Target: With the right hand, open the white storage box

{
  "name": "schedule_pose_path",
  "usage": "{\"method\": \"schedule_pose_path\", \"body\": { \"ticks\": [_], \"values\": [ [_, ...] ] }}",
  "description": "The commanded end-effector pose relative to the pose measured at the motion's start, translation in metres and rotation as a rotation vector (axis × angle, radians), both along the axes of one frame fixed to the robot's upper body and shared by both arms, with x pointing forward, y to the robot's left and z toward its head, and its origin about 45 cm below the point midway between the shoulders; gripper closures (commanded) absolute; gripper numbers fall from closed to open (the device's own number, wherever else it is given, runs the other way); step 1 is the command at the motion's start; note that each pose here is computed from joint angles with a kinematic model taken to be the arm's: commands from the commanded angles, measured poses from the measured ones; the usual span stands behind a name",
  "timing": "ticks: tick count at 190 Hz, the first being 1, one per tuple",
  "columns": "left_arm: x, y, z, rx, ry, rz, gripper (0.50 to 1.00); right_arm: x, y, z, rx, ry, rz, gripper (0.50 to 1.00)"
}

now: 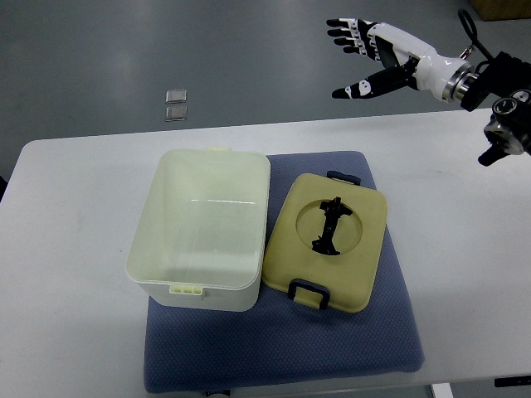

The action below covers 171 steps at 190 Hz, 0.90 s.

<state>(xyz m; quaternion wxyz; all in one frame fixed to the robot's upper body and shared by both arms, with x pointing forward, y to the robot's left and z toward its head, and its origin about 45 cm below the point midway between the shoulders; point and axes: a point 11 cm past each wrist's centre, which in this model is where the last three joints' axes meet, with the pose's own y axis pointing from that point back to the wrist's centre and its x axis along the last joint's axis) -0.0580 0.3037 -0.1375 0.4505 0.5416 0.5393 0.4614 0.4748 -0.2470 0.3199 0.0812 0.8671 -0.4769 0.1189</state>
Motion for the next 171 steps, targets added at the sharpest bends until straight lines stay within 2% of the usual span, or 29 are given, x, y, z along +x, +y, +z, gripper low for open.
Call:
{"method": "schedule_pose_path", "body": {
  "ticks": [1,14,39,91,171],
  "values": [
    [0.0,0.001,0.0,0.002,0.0,0.003,0.5,0.012,-0.005,-0.019,0.368,0.252,-0.147,0.572],
    [0.0,0.0,0.0,0.0,-0.002,0.003,0.5,0.019,-0.008,-0.031,0.554,0.352,-0.232,0.57],
    [0.0,-0.001,0.0,-0.003,-0.002,0.003,0.5,0.024,-0.009,-0.053,0.734,0.425,-0.344,0.57],
    [0.0,-0.002,0.0,-0.004,0.0,0.002,0.5,0.031,-0.003,-0.06,1.047,0.329,-0.438,0.57],
    [0.0,-0.001,0.0,-0.003,0.0,0.002,0.5,0.017,0.001,-0.095,1.087,0.318,-0.494,0.57]
  ]
}}
